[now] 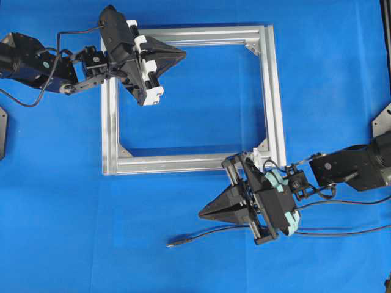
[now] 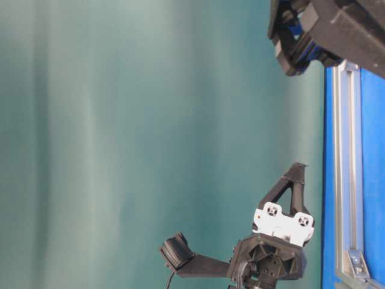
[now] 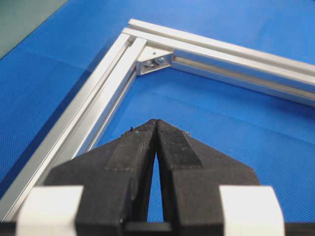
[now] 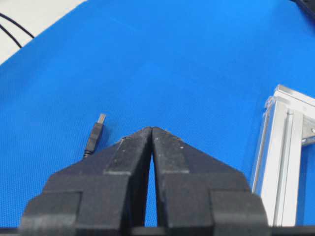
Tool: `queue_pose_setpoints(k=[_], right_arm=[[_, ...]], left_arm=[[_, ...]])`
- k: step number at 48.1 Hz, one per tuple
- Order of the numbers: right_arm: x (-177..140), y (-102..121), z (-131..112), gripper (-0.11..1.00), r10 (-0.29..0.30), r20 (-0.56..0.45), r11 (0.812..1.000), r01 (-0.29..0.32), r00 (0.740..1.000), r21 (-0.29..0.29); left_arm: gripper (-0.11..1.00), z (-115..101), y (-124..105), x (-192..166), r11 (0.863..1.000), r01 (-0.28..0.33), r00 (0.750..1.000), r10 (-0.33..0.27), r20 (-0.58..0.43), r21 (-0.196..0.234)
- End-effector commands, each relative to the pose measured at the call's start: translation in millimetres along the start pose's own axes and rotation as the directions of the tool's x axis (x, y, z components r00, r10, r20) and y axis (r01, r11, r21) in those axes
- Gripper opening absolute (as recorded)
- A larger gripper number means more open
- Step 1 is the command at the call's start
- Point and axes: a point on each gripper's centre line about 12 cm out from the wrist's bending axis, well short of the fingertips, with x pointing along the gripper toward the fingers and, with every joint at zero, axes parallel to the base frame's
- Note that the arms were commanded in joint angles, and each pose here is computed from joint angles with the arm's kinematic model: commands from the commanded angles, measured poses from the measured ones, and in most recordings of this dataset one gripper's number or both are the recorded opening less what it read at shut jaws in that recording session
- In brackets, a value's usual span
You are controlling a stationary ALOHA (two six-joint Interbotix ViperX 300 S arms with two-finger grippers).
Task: Insert the wire through the string loop located on the right side.
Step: 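Open the right gripper and move it over the black USB cable plug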
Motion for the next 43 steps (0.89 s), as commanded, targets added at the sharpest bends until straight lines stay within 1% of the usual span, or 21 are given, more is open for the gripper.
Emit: queue_pose_setpoints(k=[1, 7, 16, 28, 30, 34, 37, 38, 43], right_arm=[[-0.8, 3.8, 22.4, 0.0, 0.009, 0.063, 1.0, -0.009, 0.998, -0.01], [-1.2, 4.4, 22.0, -0.06, 0.011, 0.05, 1.0, -0.011, 0.999, -0.017], [-2.5, 6.1, 21.5, -0.06, 0.015, 0.044, 1.0, -0.015, 0.999, 0.002], [-9.1, 8.0, 25.6, -0.05, 0.019, 0.055, 0.999, -0.021, 0.998, 0.044], [-9.7, 8.6, 26.3, -0.04, 0.02, 0.056, 0.998, -0.023, 0.998, 0.05], [-9.5, 11.5, 25.9, 0.05, 0.028, 0.055, 0.997, -0.031, 0.998, 0.065], [-8.9, 14.3, 27.1, 0.16, 0.035, 0.059, 0.996, -0.039, 0.998, 0.074], [-8.9, 15.5, 27.2, 0.21, 0.038, 0.059, 0.996, -0.043, 0.998, 0.078], [-8.5, 20.0, 28.1, 0.52, 0.045, 0.061, 0.994, -0.051, 0.997, 0.094]], left_arm=[[0.0, 18.7, -5.2, -2.4, 0.999, 0.022, 0.999, -0.023, 0.047, 0.03], [0.0, 18.5, -5.2, -2.8, 0.999, 0.021, 0.999, -0.023, 0.045, 0.036], [0.0, 18.0, -5.0, -3.1, 0.999, 0.02, 0.999, -0.022, 0.044, 0.036], [0.0, 17.0, -5.0, -4.2, 0.999, 0.021, 0.999, -0.023, 0.041, 0.037], [0.0, 17.6, -4.9, -4.3, 0.999, 0.02, 0.999, -0.022, 0.042, 0.036], [0.0, 17.6, -5.0, -4.3, 0.999, 0.021, 0.999, -0.023, 0.042, 0.037], [0.0, 17.0, -5.0, -4.2, 0.999, 0.021, 0.999, -0.023, 0.041, 0.037], [0.0, 17.0, -5.0, -4.2, 0.999, 0.021, 0.999, -0.023, 0.041, 0.037], [0.0, 17.0, -5.0, -4.2, 0.999, 0.021, 0.999, -0.023, 0.041, 0.036]])
